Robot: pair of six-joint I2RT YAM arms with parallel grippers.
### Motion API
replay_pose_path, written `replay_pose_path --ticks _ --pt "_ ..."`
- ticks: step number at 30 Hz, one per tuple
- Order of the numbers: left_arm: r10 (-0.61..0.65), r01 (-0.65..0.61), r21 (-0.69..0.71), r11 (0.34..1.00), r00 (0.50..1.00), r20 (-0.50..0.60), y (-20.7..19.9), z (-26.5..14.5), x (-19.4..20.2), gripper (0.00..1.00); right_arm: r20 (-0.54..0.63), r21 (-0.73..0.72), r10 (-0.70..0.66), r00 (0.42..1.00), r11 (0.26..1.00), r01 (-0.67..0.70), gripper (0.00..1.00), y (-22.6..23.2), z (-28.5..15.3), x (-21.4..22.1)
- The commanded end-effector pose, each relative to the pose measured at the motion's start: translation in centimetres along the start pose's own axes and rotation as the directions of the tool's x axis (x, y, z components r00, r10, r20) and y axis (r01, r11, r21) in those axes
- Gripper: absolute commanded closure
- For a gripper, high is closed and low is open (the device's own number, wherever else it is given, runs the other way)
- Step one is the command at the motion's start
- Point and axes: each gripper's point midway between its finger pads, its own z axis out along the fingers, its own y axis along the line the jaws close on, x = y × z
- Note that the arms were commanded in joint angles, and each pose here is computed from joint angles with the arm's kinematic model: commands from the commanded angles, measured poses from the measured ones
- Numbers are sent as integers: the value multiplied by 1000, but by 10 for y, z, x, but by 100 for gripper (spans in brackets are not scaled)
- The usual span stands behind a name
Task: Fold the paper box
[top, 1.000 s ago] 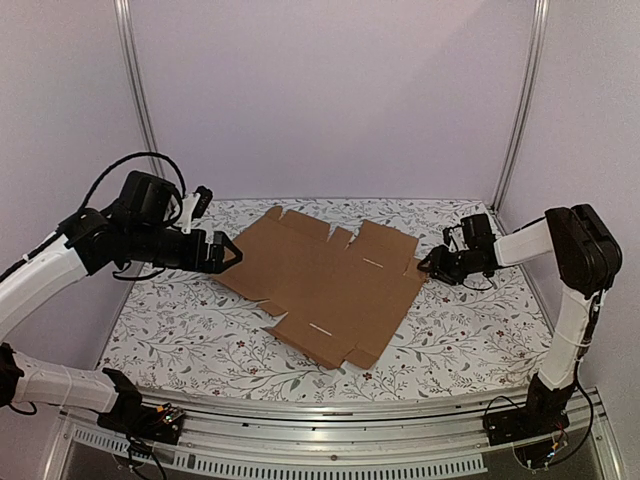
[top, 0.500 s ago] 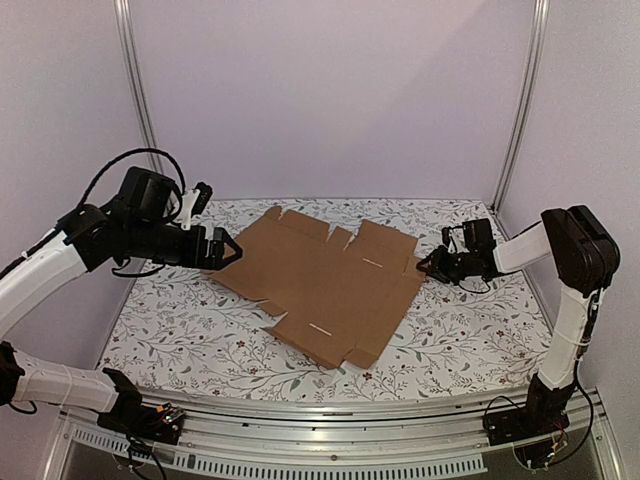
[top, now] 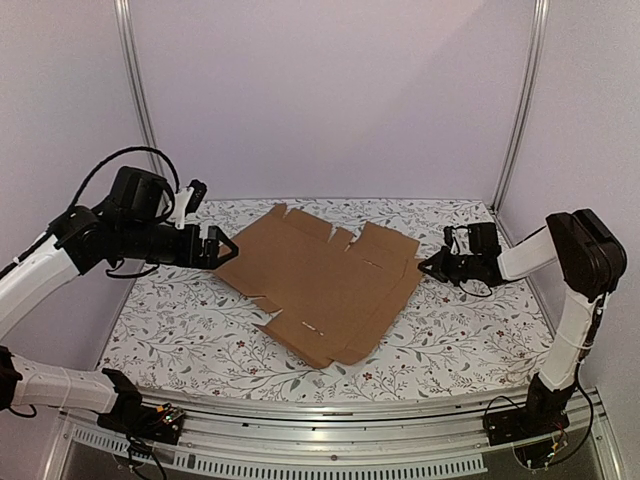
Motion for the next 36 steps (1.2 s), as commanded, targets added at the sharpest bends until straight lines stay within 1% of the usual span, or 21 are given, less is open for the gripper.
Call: replay_pose_path --ticks 1,3,5,9,10,14,16,19,23,26,29,30,33,36 --pt "22 -22 39 999 1000 8 -10 -14 -1 1 43 -64 -48 998 997 51 100 34 -25 -15" --pt "33 -34 57 998 999 16 -15 -19 -5 0 43 -79 -79 996 993 82 100 51 -36 -18" --pt "49 -50 69 996 999 18 -19 -24 -8 0 20 -61 -112 993 992 113 100 63 -45 -15" --pt "87 -91 73 993 995 50 -26 -37 -24 1 -40 47 -249 968 967 251 100 86 -71 -6" --pt "95 -99 76 992 994 59 -27 -39 -28 1 -36 54 -303 952 951 305 100 98 -80 -10" --pt "122 -130 101 986 989 86 -37 -45 -42 0 -73 99 -424 903 898 430 100 128 -110 -9" --pt "130 -141 117 983 987 97 -42 -46 -48 0 -95 118 -504 859 851 512 100 143 -124 -7" --pt "140 -155 152 976 985 103 -52 -44 -54 0 -98 122 -573 814 805 581 100 167 -147 -8" --pt "157 -174 185 967 982 104 -65 -41 -58 0 -115 130 -672 732 720 681 100 195 -170 -4" --pt "176 -196 202 960 978 114 -75 -43 -59 0 -123 117 -720 683 673 730 100 216 -184 2" --pt "205 -227 207 952 971 124 -84 -45 -59 0 -122 90 -796 593 586 806 100 240 -194 10" --pt "216 -239 206 949 968 129 -86 -46 -59 0 -118 76 -824 554 549 833 100 249 -197 13" --pt "239 -266 213 940 960 146 -94 -50 -62 0 -101 40 -886 452 450 892 100 275 -205 25" --pt "269 -303 222 927 948 170 -103 -55 -67 1 -76 -1 -928 365 366 931 100 300 -216 36"
